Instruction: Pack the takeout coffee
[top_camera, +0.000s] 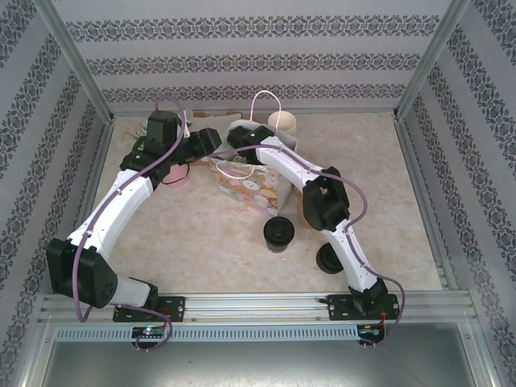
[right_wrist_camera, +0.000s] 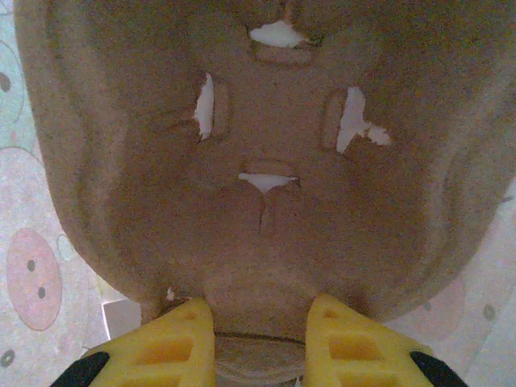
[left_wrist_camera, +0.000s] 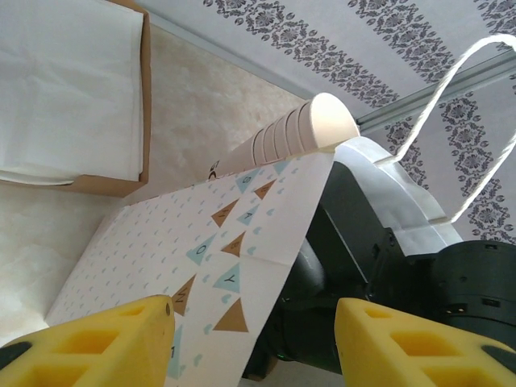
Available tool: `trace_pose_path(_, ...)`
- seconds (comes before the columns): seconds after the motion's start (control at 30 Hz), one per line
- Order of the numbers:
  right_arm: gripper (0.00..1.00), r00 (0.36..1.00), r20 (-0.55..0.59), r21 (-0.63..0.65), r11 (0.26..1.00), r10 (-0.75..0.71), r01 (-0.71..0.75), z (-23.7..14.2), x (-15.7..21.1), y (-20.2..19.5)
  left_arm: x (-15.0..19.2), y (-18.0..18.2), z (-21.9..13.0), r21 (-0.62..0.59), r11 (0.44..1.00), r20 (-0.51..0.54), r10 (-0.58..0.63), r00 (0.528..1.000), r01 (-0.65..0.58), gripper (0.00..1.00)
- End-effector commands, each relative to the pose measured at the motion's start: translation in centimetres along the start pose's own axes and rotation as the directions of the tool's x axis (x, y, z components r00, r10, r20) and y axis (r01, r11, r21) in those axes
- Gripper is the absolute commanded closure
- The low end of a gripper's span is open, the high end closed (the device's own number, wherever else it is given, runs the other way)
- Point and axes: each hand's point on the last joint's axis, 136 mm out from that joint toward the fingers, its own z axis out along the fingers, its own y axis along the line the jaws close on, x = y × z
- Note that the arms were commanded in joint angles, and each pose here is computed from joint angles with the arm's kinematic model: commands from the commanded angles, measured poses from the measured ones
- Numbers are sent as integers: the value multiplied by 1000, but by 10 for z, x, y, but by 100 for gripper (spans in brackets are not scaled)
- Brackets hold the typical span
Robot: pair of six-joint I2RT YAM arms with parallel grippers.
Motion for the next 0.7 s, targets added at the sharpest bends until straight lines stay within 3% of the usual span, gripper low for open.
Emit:
trace_pose_path(0.0, 90, 991, -128, 3, 999, -43, 44, 28, 21, 2, 3, -11, 0, 18, 999, -25, 33, 999, -32, 44)
trace_pose_path(0.33, 89, 980, -192, -27, 999, -49, 45, 48, 33, 12, 2, -16, 0, 18, 999, -21, 39, 999, -39, 44)
trace_pose_path(0.53, 80, 999, -38, -39, 999, 11, -12, 14, 9, 11, 3, -18, -1, 20, 999, -21, 41, 999, -40, 44)
trace_pose_path(0.67, 66, 996, 81, -37, 999, 40, -37, -20, -7, 9, 2, -18, -4, 16, 999, -13, 44, 999, -44, 44)
